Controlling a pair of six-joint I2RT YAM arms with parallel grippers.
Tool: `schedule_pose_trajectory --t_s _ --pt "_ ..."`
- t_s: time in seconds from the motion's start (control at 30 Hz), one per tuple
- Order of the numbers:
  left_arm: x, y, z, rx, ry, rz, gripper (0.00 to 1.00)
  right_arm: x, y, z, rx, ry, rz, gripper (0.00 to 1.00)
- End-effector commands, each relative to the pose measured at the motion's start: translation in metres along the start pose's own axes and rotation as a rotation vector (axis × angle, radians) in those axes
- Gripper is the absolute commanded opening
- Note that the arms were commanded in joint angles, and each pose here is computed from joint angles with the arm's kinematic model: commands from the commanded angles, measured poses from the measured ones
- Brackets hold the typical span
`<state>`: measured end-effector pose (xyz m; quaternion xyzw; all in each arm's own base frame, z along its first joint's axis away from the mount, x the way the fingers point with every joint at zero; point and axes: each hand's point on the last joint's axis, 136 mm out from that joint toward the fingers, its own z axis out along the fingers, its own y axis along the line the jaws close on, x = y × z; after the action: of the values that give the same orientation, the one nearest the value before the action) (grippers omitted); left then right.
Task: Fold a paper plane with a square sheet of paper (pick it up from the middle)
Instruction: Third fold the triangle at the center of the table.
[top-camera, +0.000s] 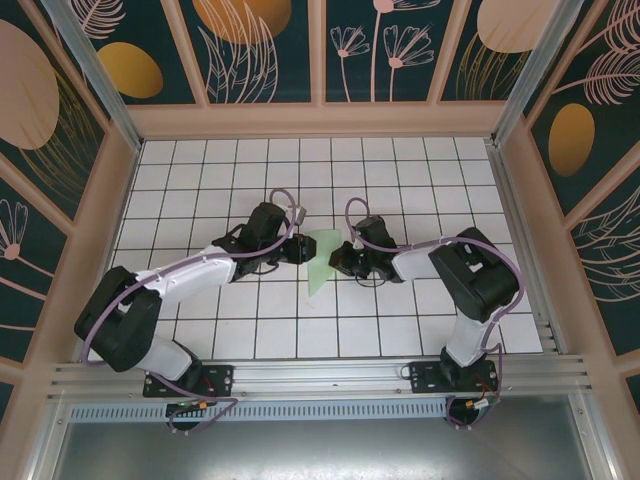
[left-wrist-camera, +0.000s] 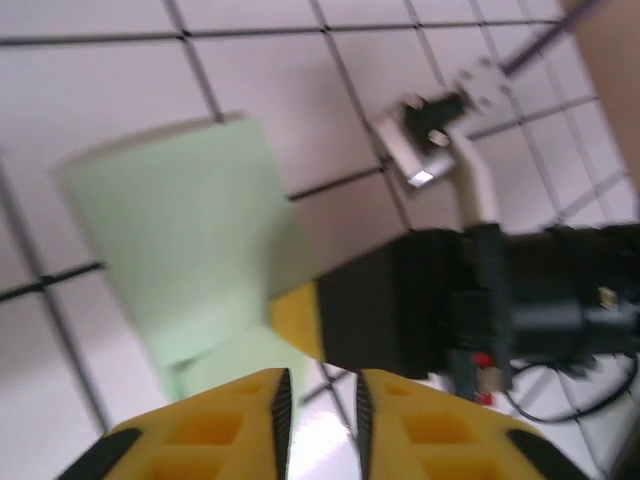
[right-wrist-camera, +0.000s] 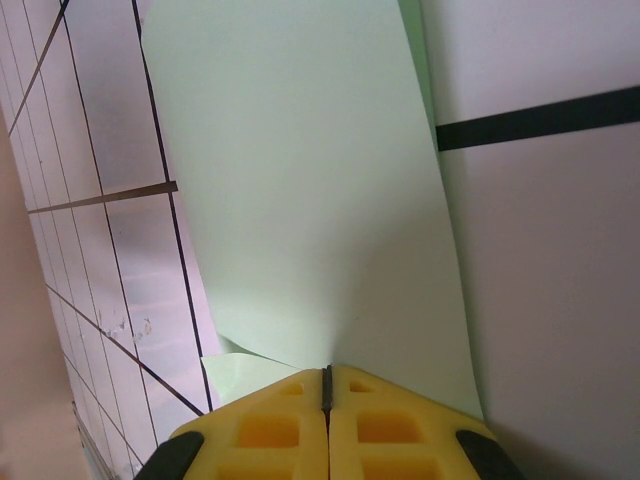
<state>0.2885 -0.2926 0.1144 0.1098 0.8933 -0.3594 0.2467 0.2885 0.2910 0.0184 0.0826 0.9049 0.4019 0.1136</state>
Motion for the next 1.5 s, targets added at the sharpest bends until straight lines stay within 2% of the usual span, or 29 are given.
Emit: schedule_pose_trajectory --t_s 0.0,0.23,0.4,0.57,0.83,1.3,1.47 --pt "0.029 -0.022 0.014 0.209 0.130 -0.108 0.21 0.003 -0.016 0.001 0.073 -0.008 0.026 0.08" --pt "0.061 -0.002 0.041 0.203 0.244 -0.177 0.18 0.004 -0.016 0.000 0.073 -0.006 0.029 0.08" --pt "0.081 0.038 0.054 0.031 0.268 -0.219 0.11 -0.001 -0.006 -0.005 0.059 -0.019 0.001 0.09" --pt "0.104 0.067 0.052 -0.075 0.295 -0.219 0.07 -0.012 0.017 -0.011 0.026 -0.033 -0.053 0.10" --pt "0.116 0.073 0.050 -0.090 0.323 -0.195 0.06 -0.004 0.058 -0.018 -0.106 -0.016 -0.119 0.11" --pt "0.104 0.064 0.047 -0.077 0.302 -0.166 0.06 0.022 0.005 0.006 -0.023 0.027 -0.034 0.07" --pt "0.100 0.063 0.046 -0.074 0.291 -0.161 0.06 0.022 -0.014 0.005 0.037 0.006 -0.005 0.07"
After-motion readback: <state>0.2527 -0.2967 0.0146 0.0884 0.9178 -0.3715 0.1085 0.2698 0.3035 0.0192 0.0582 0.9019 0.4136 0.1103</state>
